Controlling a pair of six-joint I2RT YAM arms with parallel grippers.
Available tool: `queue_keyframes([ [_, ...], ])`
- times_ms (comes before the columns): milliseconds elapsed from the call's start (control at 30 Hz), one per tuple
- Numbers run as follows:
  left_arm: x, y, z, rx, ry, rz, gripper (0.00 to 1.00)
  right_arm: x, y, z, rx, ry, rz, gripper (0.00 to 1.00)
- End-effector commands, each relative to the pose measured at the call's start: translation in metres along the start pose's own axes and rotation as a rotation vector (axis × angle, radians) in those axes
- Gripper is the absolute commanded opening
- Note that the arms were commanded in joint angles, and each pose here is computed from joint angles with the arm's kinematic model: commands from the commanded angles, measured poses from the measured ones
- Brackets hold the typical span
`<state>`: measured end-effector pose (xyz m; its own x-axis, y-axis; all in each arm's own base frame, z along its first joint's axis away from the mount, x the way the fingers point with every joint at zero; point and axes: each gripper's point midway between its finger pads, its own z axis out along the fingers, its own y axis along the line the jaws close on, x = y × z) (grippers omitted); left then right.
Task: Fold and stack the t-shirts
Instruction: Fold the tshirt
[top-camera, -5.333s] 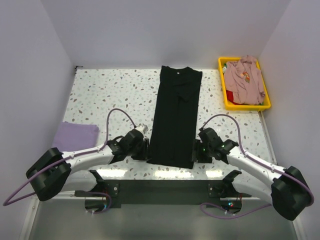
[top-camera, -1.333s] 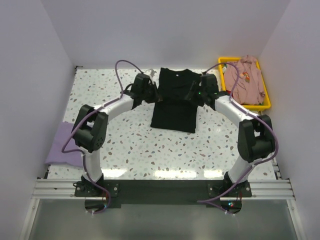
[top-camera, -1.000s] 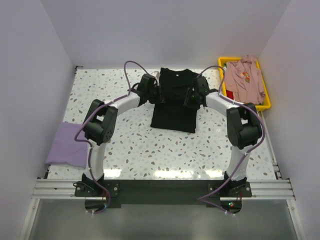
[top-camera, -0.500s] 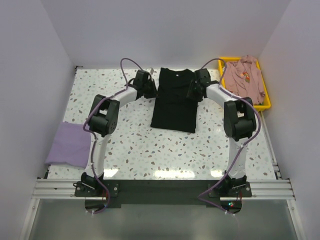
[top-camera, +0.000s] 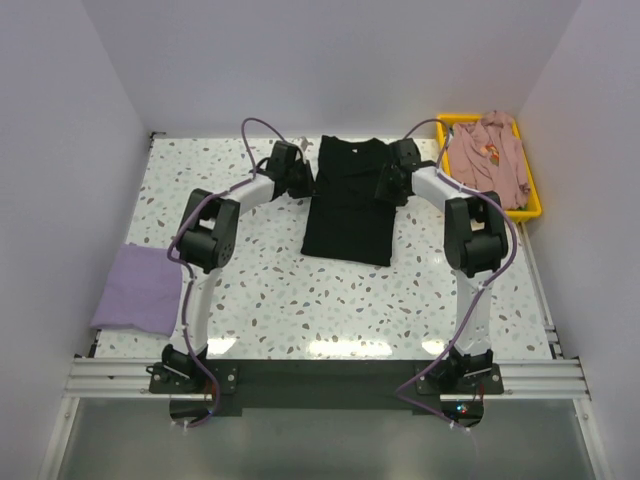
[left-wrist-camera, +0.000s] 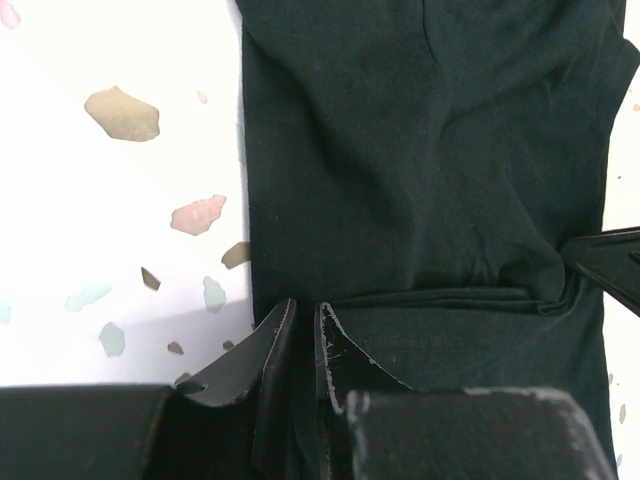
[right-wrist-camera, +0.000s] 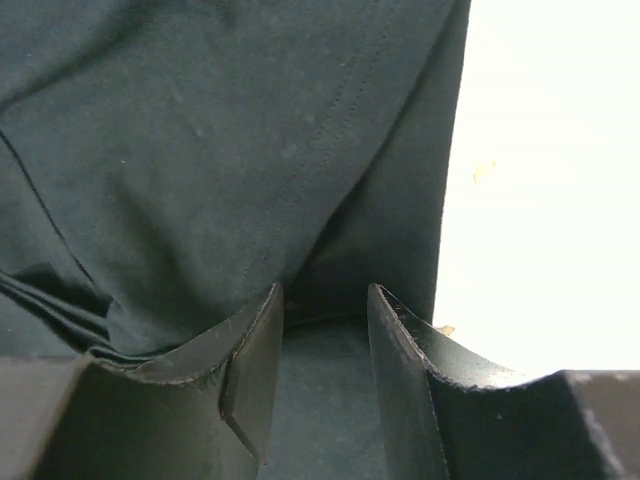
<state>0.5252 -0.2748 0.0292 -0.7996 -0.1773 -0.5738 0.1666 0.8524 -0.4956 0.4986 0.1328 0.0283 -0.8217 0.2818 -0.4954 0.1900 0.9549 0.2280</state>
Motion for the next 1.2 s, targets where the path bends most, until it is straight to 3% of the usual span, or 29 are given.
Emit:
queue_keyframes([
  [0, -0.04, -0.018, -0.033, 0.029, -0.087, 0.029, 0.18, -0.036, 0.002, -0.034, 0.011, -0.099, -0.017, 0.44],
  [200, -0.057, -0.028, -0.058, 0.022, -0.143, 0.038, 0.28, -0.052, 0.038, -0.075, -0.028, -0.205, -0.083, 0.45],
  [433, -0.044, -0.046, -0.092, 0.062, -0.184, -0.006, 0.31, -0.015, 0.072, -0.059, -0.02, -0.184, -0.162, 0.45],
  [600, 0.001, -0.066, -0.1, 0.089, -0.162, 0.006, 0.27, -0.001, 0.076, -0.032, 0.033, -0.161, -0.184, 0.44],
  [900, 0.085, -0.052, -0.08, -0.018, -0.074, -0.019, 0.15, 0.026, 0.066, 0.017, 0.087, -0.089, -0.217, 0.45],
  [1167, 0.121, -0.03, -0.086, -0.165, -0.051, -0.05, 0.07, 0.054, 0.06, 0.02, 0.075, -0.021, -0.253, 0.46],
])
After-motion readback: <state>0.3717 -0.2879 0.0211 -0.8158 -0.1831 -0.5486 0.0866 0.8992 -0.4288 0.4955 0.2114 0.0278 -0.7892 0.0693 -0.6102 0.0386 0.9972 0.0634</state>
